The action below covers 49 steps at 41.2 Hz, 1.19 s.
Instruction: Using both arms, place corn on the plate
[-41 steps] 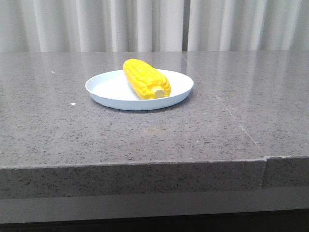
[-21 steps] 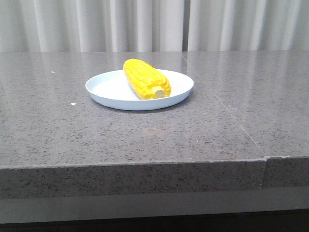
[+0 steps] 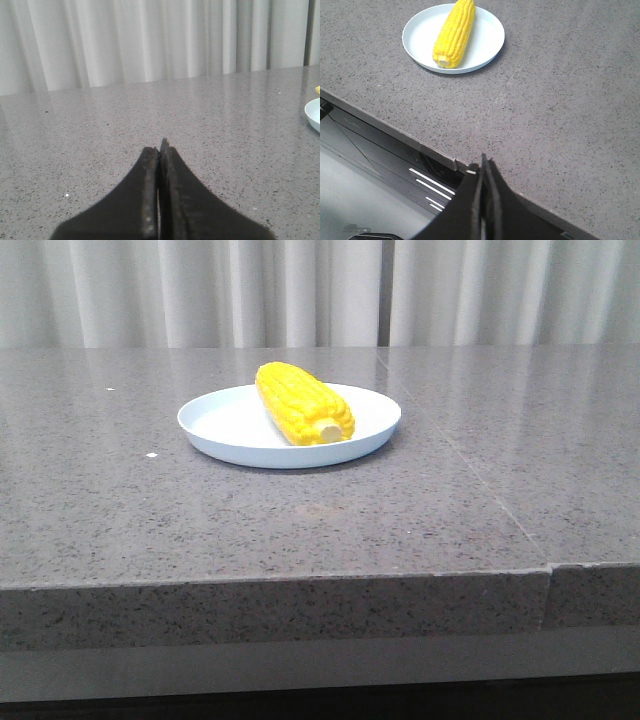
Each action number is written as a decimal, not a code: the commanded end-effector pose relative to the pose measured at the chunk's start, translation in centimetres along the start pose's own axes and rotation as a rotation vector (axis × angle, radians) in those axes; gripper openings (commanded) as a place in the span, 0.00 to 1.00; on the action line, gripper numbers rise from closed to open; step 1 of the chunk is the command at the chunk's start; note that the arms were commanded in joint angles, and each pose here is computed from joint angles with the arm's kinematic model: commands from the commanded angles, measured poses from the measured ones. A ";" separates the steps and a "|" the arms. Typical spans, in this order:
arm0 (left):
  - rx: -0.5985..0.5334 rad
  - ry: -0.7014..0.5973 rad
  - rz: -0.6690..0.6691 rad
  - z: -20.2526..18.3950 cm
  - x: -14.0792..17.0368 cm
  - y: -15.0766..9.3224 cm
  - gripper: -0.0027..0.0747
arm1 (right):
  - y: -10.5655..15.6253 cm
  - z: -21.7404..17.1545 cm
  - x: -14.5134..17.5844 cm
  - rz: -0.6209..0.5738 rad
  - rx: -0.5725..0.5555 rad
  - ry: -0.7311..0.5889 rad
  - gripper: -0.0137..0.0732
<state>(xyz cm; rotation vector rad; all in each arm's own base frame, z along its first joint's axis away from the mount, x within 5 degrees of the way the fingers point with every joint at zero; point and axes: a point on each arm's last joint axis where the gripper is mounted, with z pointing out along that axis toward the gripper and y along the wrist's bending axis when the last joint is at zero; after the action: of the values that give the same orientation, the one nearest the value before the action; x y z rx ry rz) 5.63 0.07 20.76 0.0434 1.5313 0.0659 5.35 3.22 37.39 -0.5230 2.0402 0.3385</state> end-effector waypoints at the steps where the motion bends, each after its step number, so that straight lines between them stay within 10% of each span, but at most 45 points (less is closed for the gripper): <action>1: -0.007 -0.094 -0.018 -0.2 -0.7 0.1 0.01 | -0.1 -0.4 -1.0 -0.018 0.011 -0.077 0.02; 29: -0.007 -0.092 -0.018 -0.2 -0.7 0.1 0.01 | -0.1 -0.4 -1.0 -0.018 0.011 -0.077 0.02; 49: -0.007 -0.092 -0.018 -0.2 -0.7 0.1 0.01 | -2.0 3.1 9.1 0.048 0.358 -0.594 0.02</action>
<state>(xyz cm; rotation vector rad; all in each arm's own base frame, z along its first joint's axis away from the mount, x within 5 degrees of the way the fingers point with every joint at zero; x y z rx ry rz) 5.63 0.07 20.76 0.0434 1.5313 0.0659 4.49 1.08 27.79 -0.1733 1.6562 0.1834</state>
